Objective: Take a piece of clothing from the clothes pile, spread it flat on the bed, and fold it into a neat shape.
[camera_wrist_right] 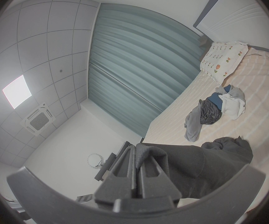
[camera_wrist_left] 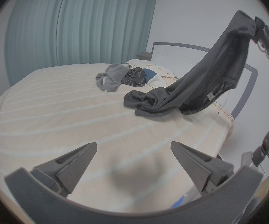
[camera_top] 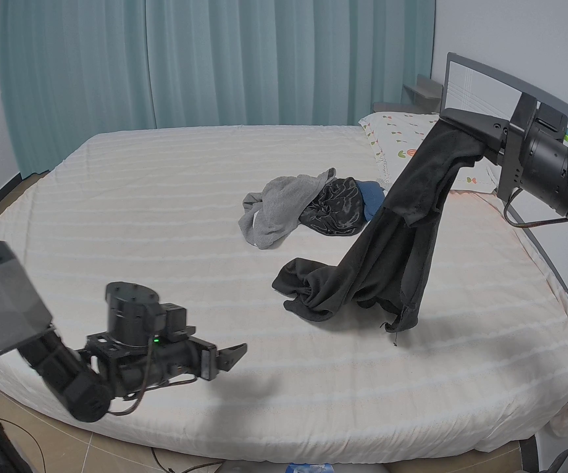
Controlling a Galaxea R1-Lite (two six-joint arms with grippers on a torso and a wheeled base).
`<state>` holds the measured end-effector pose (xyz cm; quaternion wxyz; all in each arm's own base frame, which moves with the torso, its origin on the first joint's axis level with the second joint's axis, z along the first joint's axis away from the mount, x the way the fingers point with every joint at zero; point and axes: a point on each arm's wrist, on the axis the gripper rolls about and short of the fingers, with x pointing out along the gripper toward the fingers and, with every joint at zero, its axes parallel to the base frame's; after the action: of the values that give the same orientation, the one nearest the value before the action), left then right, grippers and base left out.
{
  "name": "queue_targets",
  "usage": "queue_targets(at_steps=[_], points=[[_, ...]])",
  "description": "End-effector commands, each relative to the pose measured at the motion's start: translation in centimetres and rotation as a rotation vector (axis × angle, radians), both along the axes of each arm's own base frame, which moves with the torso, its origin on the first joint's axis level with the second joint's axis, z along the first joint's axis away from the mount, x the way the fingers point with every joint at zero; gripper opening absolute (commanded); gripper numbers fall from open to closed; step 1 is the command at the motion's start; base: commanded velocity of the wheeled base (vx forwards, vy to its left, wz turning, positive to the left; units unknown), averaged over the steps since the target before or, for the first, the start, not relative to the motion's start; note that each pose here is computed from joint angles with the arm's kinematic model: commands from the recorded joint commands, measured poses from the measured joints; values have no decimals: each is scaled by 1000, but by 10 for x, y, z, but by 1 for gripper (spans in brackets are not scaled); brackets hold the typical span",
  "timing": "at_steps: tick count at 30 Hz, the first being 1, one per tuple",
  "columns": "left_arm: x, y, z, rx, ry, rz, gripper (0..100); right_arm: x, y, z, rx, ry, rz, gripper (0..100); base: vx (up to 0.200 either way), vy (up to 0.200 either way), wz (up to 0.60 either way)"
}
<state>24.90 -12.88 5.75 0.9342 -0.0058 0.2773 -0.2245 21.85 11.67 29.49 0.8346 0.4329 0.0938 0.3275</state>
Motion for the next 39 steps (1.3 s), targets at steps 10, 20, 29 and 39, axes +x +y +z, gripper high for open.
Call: queue_targets(at_steps=[10,20,29,39], points=[[84,-112,-88,-87,-72,-80,100,9,12,13,24,-27,-22,0,0,0,0],[109,-134,-89,-179,-127,-77,100,8,14,14,28,-31,-31,0,0,0,0],[120,-143,-86,-246,-141,-51,0,8,14,15,28,-34,-33,0,0,0,0],[102,-121,-84,-195,-67,-28,0,24,8,7,13,-11,-70,0,0,0,0]])
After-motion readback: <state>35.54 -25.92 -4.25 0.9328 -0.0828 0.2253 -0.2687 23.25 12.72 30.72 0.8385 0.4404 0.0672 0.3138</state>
